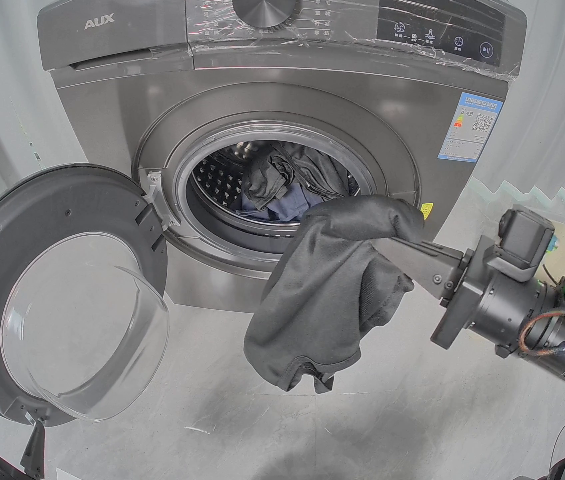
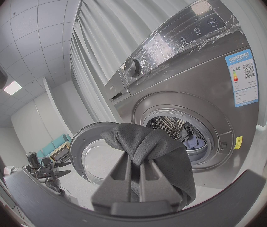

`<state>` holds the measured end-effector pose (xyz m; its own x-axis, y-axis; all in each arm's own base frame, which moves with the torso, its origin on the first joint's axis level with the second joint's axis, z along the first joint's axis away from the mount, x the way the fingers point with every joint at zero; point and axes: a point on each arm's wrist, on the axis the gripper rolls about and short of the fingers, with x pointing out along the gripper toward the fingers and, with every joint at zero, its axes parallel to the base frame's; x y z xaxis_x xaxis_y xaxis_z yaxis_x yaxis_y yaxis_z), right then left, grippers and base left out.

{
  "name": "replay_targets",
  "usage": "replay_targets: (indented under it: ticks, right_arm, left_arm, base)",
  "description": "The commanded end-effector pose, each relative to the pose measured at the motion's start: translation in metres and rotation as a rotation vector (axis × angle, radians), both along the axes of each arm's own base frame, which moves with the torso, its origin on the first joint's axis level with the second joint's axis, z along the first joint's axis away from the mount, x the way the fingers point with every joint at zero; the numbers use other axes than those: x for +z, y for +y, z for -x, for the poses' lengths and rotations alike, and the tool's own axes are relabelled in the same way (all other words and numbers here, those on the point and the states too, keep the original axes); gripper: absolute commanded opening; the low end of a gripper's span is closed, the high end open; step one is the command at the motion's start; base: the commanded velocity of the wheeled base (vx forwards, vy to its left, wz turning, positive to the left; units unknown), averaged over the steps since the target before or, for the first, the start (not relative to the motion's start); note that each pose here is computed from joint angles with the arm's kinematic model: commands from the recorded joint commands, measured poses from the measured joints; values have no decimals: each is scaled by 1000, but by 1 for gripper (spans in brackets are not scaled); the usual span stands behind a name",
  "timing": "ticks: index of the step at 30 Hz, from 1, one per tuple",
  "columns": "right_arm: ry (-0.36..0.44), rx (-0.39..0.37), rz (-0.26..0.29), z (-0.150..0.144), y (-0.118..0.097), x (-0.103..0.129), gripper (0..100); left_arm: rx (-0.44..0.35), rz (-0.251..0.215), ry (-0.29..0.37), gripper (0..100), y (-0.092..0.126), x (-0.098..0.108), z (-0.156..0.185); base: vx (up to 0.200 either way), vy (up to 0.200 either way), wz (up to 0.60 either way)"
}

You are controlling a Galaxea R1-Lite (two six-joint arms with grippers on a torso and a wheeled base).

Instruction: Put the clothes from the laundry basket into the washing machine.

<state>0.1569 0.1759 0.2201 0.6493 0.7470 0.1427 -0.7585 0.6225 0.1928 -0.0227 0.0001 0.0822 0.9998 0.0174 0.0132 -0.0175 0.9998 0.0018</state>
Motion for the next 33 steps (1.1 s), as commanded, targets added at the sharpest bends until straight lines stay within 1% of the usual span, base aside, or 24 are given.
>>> replay_targets:
  ticks: [1,2,3,4,5,6,7,9,10,13,14,15,19,21,23,27,28,30,31,33]
  right_arm:
    - [16,2,15,-17,25,-15,0]
    - [15,3,12,-17,26,-15,0]
    - [10,1,4,-20,29,-14,0]
    - [8,2,-4,-22,32,-13,0]
    - [7,1,-12,-24,34,-12,0]
    - [0,0,-24,-26,35,-9,0]
    - [-5,-4,-30,-29,36,-8,0]
    - [-8,-10,-37,-31,36,-7,0]
    - [-3,-11,-41,-33,37,-7,0]
    - [10,-8,-53,-33,37,-7,0]
    - [10,-8,-53,-33,37,-7,0]
    - [20,-7,-54,-36,40,-9,0]
    - [-14,-10,-95,-39,43,-2,0]
    - [-29,-11,-111,-41,45,2,0]
    - [-37,-11,-119,-41,45,4,0]
    - [-35,-35,-122,-42,45,4,0]
    - [-34,-38,-124,-42,45,4,0]
    - [-33,-41,-122,-43,44,4,0]
    - [-33,-41,-122,-43,44,4,0]
    - [-36,-41,-126,-43,44,5,0]
  left_arm:
    - [-87,15,-170,100,-3,62,6]
    - [-109,12,-169,100,-3,68,5]
    - [-185,7,-146,100,-5,79,-1]
    - [-242,10,-114,100,-6,81,-6]
    - [-275,14,-73,100,-7,82,-13]
    - [-320,19,-2,100,-7,80,-25]
    - [-347,23,36,100,-8,80,-31]
    - [-384,19,76,100,-8,80,-40]
    - [-419,17,105,100,-9,82,-49]
    - [-487,12,152,100,-11,85,-70]
    - [-489,11,152,100,-11,86,-71]
    - [-524,8,167,100,-14,87,-87]
    - [-609,12,178,100,-23,89,-110]
    - [-650,13,197,100,-31,89,-119]
    - [-675,19,224,100,-38,87,-126]
    - [-707,42,255,100,-53,87,-139]
    - [-710,59,272,100,-60,86,-148]
    - [-722,73,272,100,-67,84,-159]
    - [-726,74,270,100,-68,84,-160]
    - [-752,69,282,100,-80,77,-173]
  base:
    - [0,0,0]
    - [0,0,0]
    - [0,0,0]
    - [0,0,0]
    - [0,0,0]
    - [0,0,0]
    - [0,0,0]
    - [0,0,0]
    - [0,0,0]
    - [0,0,0]
    - [0,0,0]
    - [0,0,0]
    - [0,0,0]
    - [0,0,0]
    - [0,0,0]
    - [0,0,0]
    - [0,0,0]
    - [0,0,0]
    - [0,0,0]
    - [0,0,0]
